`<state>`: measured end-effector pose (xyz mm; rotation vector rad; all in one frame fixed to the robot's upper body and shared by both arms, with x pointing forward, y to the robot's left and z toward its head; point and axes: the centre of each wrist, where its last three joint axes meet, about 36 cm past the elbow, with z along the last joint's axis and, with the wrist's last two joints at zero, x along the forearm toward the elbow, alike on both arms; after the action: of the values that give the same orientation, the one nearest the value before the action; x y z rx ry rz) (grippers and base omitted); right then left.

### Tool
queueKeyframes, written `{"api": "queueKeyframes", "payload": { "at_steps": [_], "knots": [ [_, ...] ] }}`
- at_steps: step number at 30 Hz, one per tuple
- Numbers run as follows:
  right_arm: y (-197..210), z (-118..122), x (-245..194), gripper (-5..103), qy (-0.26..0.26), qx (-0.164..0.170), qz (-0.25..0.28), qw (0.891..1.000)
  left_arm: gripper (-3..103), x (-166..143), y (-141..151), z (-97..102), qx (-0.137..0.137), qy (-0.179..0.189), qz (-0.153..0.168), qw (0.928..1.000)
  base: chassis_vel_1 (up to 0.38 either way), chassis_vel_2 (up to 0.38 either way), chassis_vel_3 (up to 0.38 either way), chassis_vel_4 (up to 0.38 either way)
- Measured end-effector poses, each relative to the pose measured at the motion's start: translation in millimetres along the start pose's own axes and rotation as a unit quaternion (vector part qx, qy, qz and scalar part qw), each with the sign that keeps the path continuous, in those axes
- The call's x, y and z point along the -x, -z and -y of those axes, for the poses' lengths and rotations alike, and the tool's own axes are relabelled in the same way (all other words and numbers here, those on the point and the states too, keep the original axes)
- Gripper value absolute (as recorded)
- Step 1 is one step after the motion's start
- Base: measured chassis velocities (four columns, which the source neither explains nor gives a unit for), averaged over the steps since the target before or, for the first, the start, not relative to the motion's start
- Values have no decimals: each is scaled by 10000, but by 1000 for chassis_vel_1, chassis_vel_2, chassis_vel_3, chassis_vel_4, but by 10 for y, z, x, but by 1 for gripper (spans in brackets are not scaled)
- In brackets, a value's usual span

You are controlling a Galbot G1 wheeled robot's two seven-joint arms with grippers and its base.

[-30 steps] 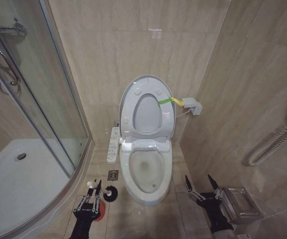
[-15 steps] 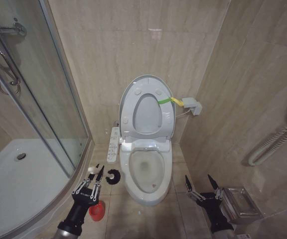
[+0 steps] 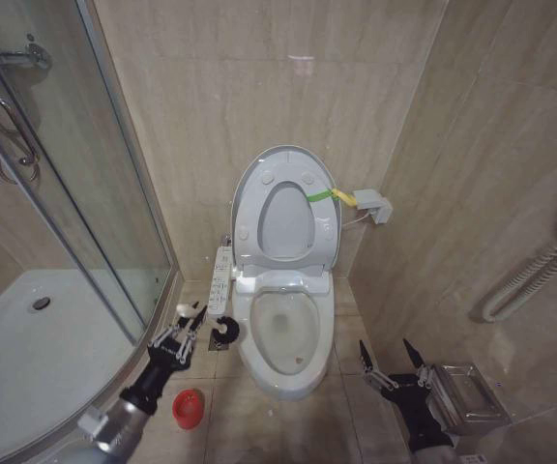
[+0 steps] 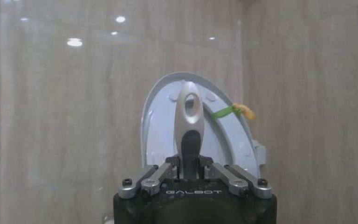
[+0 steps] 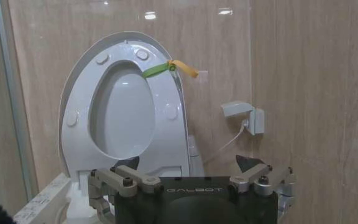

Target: Open the toilet lid, clean the toilet bowl with a toilet brush, close the toilet lid, and flush.

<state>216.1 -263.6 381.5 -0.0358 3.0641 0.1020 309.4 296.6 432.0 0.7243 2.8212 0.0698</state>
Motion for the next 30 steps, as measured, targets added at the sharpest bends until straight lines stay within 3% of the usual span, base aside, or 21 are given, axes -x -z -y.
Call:
{"api": "queueKeyframes", "payload": {
  "at_steps": [3, 9, 16, 20, 30],
  "knots": [
    [0, 0, 0, 100, 1, 0, 0, 10000, 19, 76, 93, -161, 145, -282, 81, 9995, 0, 0, 0, 0],
    [0, 0, 0, 100, 1, 0, 0, 10000, 19, 177, 151, -291, 120, -660, 173, 9976, 0, 0, 0, 0],
    [0, 0, 0, 100, 0, 0, 0, 10000, 19, 688, 75, -666, -39, -1014, 427, 9939, 0, 0, 0, 0],
    [0, 0, 0, 100, 0, 0, 0, 10000, 19, 856, 25, -760, -78, -1141, 457, 9924, 0, 0, 0, 0],
    [0, 0, 0, 100, 0, 0, 0, 10000, 19, 967, -239, -591, -462, -1309, 432, 9894, 0, 0, 0, 0]
  ]
}}
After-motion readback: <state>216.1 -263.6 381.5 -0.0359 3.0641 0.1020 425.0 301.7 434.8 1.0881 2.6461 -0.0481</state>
